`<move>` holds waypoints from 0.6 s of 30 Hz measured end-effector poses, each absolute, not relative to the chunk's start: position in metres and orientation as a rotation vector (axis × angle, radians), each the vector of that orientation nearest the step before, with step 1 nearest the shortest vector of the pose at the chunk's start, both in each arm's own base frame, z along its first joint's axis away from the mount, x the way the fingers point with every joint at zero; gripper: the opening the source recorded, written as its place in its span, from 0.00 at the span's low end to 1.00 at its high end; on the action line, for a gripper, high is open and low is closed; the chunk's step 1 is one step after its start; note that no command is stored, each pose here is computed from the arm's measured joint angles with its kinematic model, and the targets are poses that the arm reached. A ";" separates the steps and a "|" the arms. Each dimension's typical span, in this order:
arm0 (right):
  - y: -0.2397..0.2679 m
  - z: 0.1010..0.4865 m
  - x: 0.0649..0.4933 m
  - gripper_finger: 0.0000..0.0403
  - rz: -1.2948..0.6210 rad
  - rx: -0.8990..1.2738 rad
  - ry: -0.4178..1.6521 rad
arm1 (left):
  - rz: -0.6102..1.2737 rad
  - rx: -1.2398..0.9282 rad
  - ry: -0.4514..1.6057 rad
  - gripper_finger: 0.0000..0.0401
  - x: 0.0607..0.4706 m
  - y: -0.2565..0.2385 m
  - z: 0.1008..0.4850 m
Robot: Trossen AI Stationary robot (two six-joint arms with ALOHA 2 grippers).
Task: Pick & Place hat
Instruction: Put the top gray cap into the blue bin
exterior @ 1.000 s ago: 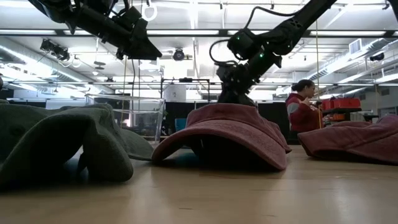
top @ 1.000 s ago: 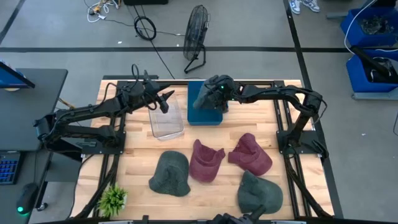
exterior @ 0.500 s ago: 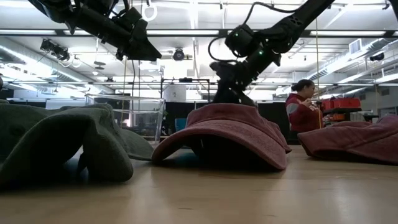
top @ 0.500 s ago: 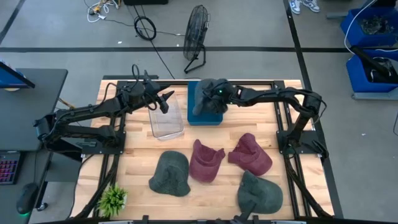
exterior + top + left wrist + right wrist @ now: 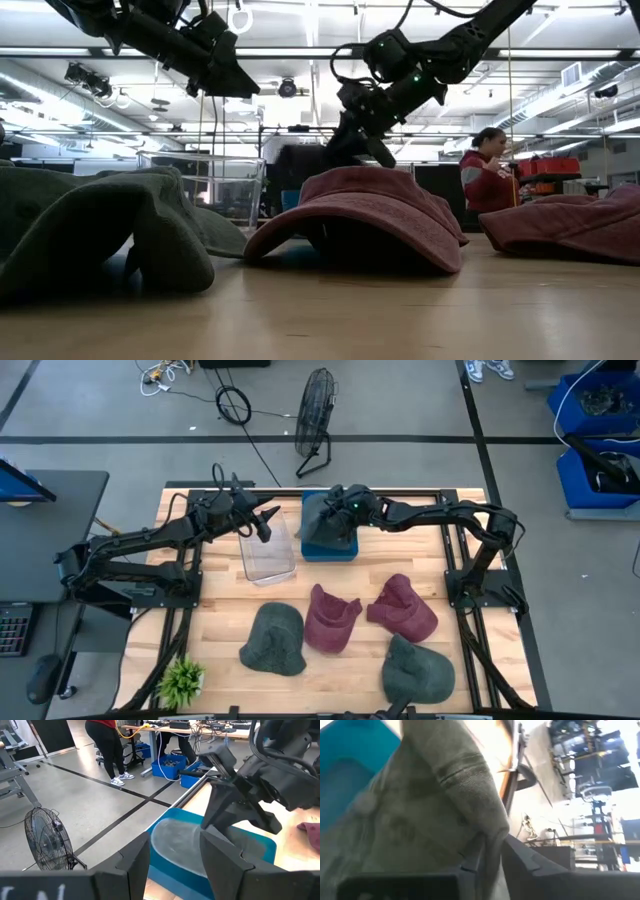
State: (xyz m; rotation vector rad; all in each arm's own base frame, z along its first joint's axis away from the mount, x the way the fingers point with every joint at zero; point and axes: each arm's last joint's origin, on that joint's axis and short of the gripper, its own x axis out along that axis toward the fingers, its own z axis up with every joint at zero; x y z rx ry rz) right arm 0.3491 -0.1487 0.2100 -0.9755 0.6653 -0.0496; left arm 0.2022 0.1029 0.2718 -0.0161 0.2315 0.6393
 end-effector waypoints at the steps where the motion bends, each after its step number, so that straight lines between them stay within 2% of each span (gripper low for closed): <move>1: -0.149 0.211 0.349 0.21 -0.064 -0.969 0.667 | 0.639 -0.016 0.232 0.44 0.202 0.103 0.272; 7: -0.149 0.207 0.345 0.32 -0.187 -0.987 0.834 | 0.638 -0.020 0.262 0.44 0.202 0.103 0.269; 12: -0.147 0.200 0.339 0.34 -0.217 -1.002 0.981 | 0.637 -0.026 0.304 0.44 0.201 0.102 0.265; 14: -0.143 0.202 0.342 0.34 -0.204 -1.015 0.950 | 0.636 -0.027 0.313 0.44 0.200 0.102 0.264; 18: -0.132 0.209 0.353 0.33 -0.101 -1.005 0.753 | 0.636 -0.029 0.313 0.44 0.200 0.102 0.264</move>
